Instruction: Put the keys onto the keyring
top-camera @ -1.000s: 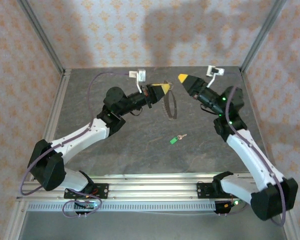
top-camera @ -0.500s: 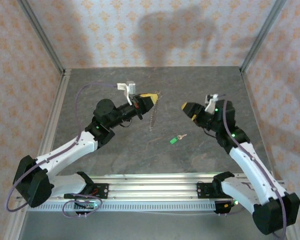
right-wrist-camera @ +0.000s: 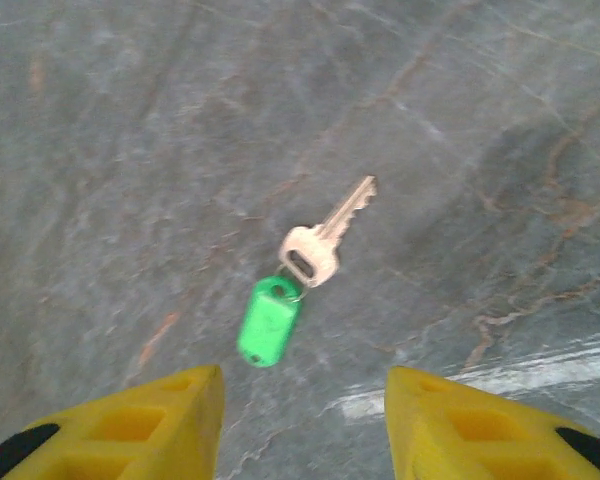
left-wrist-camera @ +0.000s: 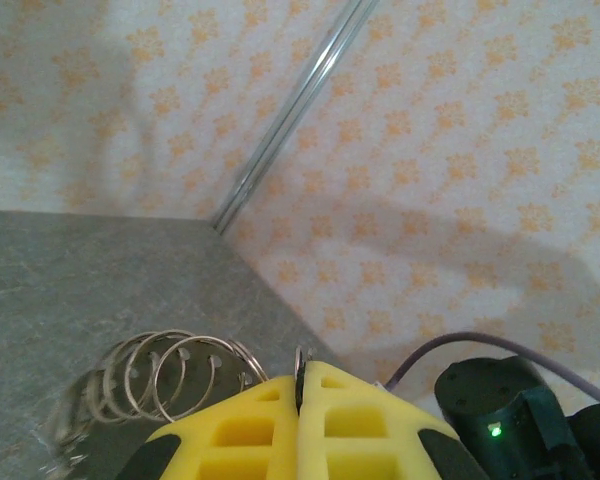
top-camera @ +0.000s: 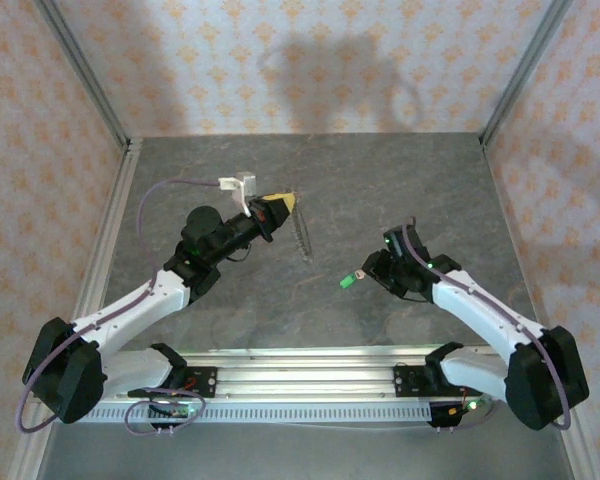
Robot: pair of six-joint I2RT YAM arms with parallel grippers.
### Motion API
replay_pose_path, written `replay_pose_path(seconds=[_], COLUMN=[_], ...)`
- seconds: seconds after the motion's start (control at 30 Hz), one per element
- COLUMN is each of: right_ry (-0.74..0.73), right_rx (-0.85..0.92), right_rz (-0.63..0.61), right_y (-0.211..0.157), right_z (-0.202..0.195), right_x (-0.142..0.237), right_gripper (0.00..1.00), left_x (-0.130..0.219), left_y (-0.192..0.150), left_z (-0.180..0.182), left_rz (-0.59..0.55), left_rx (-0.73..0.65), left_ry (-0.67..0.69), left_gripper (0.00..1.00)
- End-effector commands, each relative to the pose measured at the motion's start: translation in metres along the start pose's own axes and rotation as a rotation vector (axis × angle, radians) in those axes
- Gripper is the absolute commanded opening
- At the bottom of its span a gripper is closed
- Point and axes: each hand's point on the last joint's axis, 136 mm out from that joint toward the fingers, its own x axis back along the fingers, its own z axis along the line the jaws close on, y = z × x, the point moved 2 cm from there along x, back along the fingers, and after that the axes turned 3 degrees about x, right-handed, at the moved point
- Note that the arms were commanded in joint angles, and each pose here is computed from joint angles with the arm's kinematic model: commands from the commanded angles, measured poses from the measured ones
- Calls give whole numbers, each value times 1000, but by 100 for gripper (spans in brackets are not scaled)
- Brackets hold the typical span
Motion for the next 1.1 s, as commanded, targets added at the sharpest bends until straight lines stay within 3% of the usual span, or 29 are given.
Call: replay_pose_path(seconds=[0.0,0.67,1.07], right_ry=[-89,-147,-178], right_rx=[-63,-57,-64], right_rz=[-47,8,34], right_y=[2,3,-2], right_z=[-11,22,16], right_x=[-8,-66,-81], right_gripper=[46,37,35], left_x=[3,3,4], left_y=[22,23,25], left_z=[-17,-23,-25], left_rz=[-88,-66,-62], left_rx=[-48,-52,-25], left_ry=[-74,-103,-109], left_gripper=[0,0,0])
